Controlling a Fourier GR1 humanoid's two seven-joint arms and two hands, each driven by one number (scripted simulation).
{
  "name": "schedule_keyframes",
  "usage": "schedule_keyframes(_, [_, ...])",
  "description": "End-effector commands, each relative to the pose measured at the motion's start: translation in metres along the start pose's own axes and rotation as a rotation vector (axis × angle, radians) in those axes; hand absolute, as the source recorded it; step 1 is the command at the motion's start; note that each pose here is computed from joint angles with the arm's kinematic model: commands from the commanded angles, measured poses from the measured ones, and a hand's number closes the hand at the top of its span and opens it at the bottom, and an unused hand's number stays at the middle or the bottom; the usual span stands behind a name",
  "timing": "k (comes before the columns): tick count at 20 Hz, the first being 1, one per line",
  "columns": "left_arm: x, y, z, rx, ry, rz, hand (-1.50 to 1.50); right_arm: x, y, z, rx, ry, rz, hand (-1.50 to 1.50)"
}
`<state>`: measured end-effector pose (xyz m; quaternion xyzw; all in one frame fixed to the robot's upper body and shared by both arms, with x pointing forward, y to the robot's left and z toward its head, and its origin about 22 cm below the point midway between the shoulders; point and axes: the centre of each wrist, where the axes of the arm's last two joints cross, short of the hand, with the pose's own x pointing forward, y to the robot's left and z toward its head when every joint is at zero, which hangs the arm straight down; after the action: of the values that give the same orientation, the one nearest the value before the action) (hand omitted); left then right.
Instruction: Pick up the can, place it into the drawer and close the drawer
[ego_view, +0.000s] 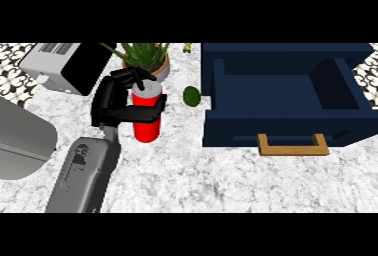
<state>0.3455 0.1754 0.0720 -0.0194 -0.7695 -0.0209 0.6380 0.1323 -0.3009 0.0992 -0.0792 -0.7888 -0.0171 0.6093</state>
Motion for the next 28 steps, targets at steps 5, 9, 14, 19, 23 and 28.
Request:
schedule_keyframes(5, [0.061, -0.077, -0.022, -0.047, -0.023, -0.037, 1.5, 0.0, 0.007, -0.012, -0.012, -0.033, 0.009, -1.5])
schedule_keyframes(9, [0.085, -0.086, -0.042, -0.067, -0.067, -0.048, 1.5, -0.019, -0.001, -0.003, 0.008, -0.006, 0.014, -1.5])
schedule_keyframes(14, [0.101, -0.124, -0.06, -0.057, -0.054, -0.074, 1.5, 0.003, -0.009, -0.005, 0.006, -0.026, -0.012, -1.5])
schedule_keyframes(19, [0.141, -0.15, -0.074, -0.064, -0.079, -0.074, 1.5, 0.0, -0.005, -0.008, -0.006, -0.016, 0.01, -1.5])
schedule_keyframes(23, [0.164, -0.163, -0.093, -0.076, -0.053, -0.089, 1.5, -0.003, 0.021, -0.023, 0.019, -0.02, -0.006, -1.5])
schedule_keyframes(28, [0.163, -0.178, -0.099, -0.068, -0.021, -0.117, 1.5, 0.007, 0.0, -0.015, 0.019, 0.003, 0.005, -1.5])
